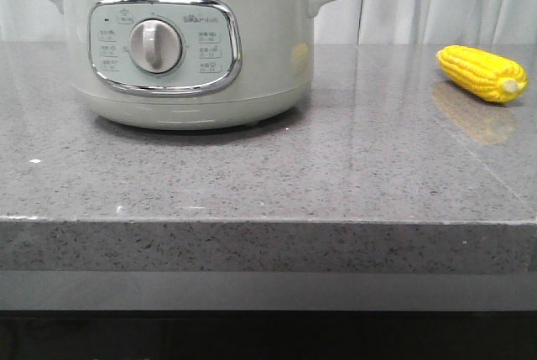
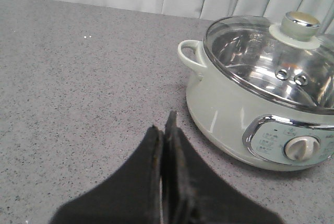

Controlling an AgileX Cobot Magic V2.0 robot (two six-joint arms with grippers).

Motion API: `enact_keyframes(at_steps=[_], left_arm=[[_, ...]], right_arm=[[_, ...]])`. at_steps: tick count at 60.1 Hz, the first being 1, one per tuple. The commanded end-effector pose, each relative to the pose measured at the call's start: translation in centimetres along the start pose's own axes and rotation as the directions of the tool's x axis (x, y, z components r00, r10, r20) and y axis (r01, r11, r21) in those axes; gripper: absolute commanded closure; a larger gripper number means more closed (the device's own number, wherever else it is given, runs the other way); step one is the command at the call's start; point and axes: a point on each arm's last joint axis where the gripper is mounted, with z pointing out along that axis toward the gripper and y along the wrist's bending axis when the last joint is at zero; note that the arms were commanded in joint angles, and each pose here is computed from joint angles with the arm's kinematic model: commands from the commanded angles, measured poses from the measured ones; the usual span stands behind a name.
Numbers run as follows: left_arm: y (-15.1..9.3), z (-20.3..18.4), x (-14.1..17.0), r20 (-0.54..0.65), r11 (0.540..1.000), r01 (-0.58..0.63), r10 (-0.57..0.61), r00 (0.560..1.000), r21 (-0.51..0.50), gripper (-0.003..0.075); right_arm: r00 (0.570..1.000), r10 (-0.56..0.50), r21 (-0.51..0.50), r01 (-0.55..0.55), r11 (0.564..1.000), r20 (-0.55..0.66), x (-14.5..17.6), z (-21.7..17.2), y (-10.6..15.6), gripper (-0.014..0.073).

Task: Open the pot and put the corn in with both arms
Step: 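Lower the left gripper over the lid knob and open the right gripper above the corn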

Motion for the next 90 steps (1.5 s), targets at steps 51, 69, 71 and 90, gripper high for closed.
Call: enact_keyframes(at_steps=[51, 69, 71, 90], left_arm=[[-1.3, 4.2, -3.0, 0.085, 0.992, 0.043, -0.054, 0.995, 0.123, 0.0175], [-5.0, 7.5, -4.6, 0.111, 0.958, -0.035, 0.004, 0.994, 0.283, 0.0175], [-5.6, 8.0, -4.8, 0.114, 0.952, -0.051, 0.017, 0.993, 0.301, 0.0175], [-10.7, 11.6, -5.2, 0.134, 0.897, -0.128, 0.077, 0.988, 0.424, 0.0175]], right_arm=[[0.997, -0.007, -0.005, 0.007, 1.0, 0.076, -1.4, -0.2, 0.1, 0.0096], [0.997, -0.007, -0.005, 0.007, 1.0, 0.076, -1.4, -0.2, 0.1, 0.0096], [0.997, -0.007, -0.005, 0.007, 1.0, 0.076, -1.4, -0.2, 0.1, 0.0096], [0.997, -0.007, -0.005, 0.007, 1.0, 0.076, -1.4, -0.2, 0.1, 0.0096]])
